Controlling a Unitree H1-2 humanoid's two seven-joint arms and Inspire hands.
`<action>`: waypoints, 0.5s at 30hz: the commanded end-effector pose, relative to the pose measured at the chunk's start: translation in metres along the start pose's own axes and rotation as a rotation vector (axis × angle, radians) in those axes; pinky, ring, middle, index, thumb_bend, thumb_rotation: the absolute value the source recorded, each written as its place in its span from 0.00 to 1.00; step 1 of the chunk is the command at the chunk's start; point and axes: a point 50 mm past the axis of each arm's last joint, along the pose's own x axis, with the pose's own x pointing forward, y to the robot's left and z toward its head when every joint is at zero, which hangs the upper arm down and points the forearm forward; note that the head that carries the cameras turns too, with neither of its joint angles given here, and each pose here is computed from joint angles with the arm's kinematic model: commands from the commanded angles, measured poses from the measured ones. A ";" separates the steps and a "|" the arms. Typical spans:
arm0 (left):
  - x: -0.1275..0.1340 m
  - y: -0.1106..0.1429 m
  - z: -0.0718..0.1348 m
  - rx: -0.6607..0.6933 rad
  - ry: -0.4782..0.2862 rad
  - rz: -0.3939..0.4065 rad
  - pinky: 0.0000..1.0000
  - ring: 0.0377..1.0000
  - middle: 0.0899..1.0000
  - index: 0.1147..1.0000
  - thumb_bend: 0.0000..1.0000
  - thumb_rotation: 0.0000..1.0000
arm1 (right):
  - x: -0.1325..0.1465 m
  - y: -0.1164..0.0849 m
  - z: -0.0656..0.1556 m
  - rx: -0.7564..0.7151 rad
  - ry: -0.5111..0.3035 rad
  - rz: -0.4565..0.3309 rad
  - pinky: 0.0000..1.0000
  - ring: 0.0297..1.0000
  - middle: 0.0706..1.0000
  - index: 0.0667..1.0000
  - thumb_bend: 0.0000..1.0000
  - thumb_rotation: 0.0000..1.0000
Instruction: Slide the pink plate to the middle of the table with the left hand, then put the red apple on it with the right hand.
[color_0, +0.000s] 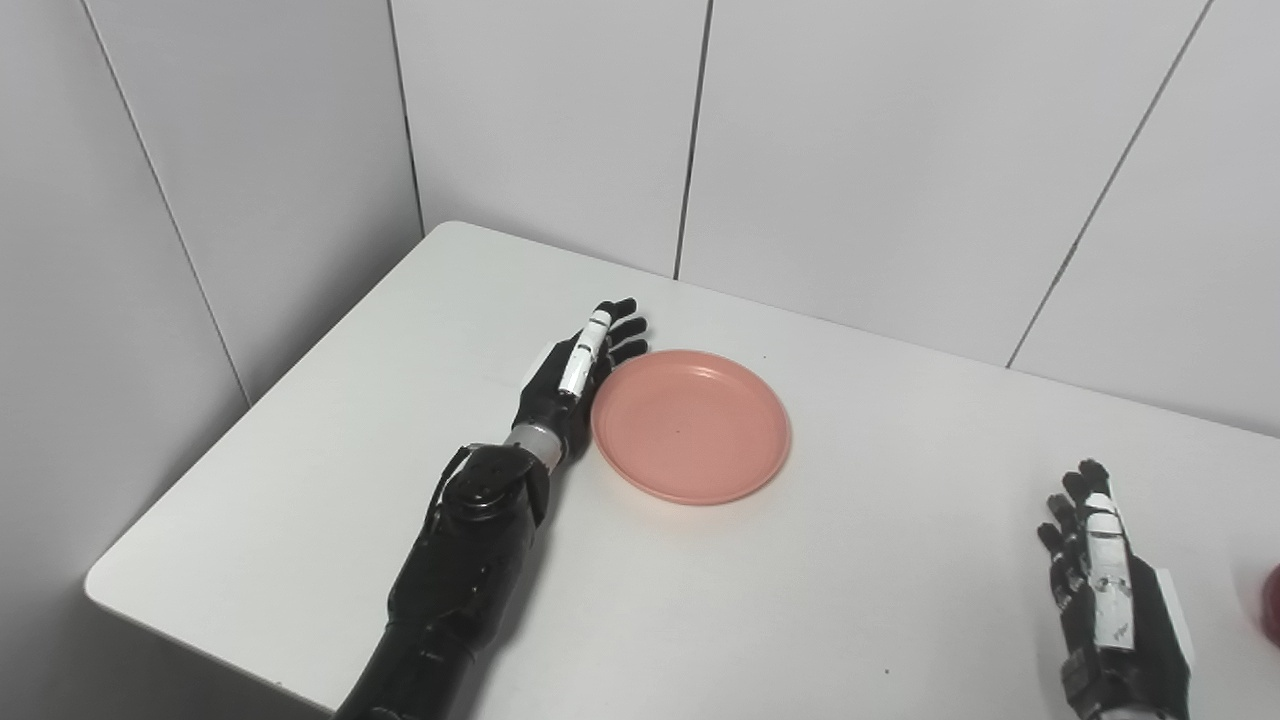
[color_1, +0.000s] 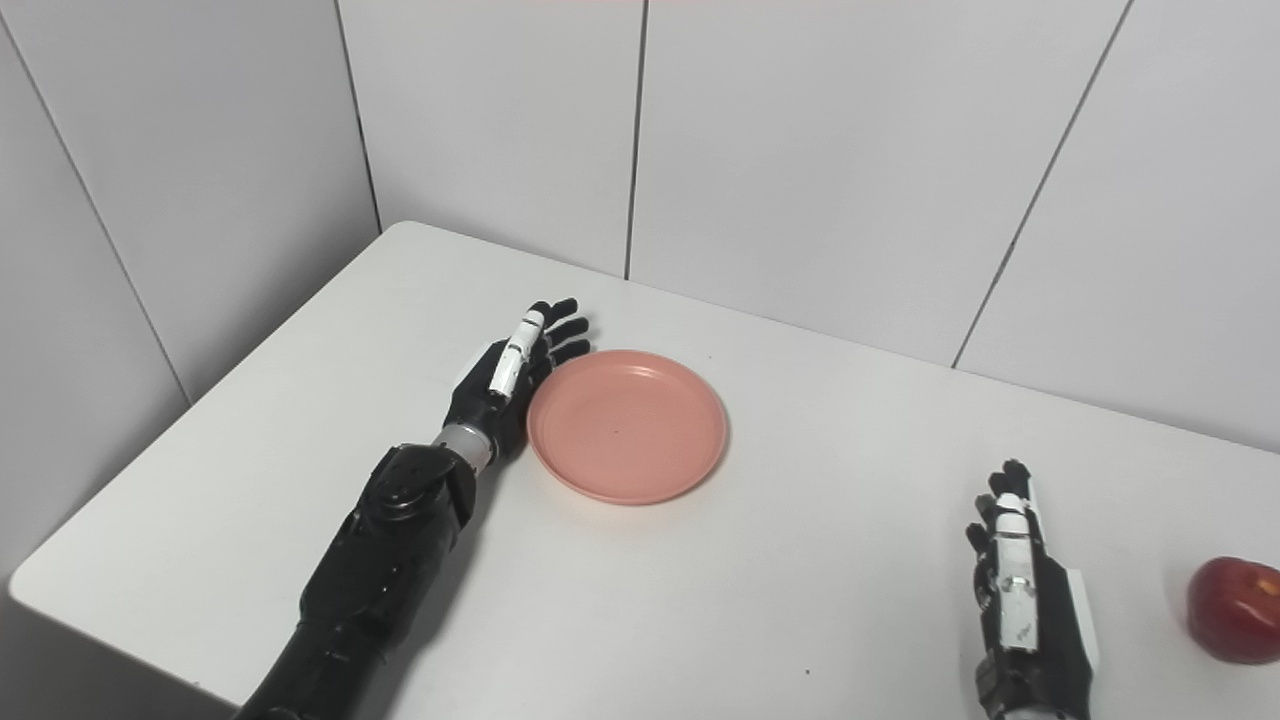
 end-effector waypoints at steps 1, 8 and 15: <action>-0.003 -0.016 -0.006 0.006 0.046 -0.049 0.86 0.88 0.88 0.86 0.35 1.00 | 0.006 0.004 0.017 0.006 -0.106 0.015 1.00 1.00 1.00 1.00 0.21 1.00; -0.009 -0.033 -0.011 0.019 0.046 -0.073 0.86 0.86 0.87 0.84 0.35 1.00 | 0.005 0.006 0.018 0.010 -0.106 0.019 1.00 1.00 1.00 1.00 0.23 1.00; -0.011 -0.052 -0.013 0.011 0.062 -0.105 0.86 0.87 0.87 0.84 0.35 1.00 | 0.006 0.007 0.019 0.009 -0.108 0.019 1.00 1.00 1.00 1.00 0.24 1.00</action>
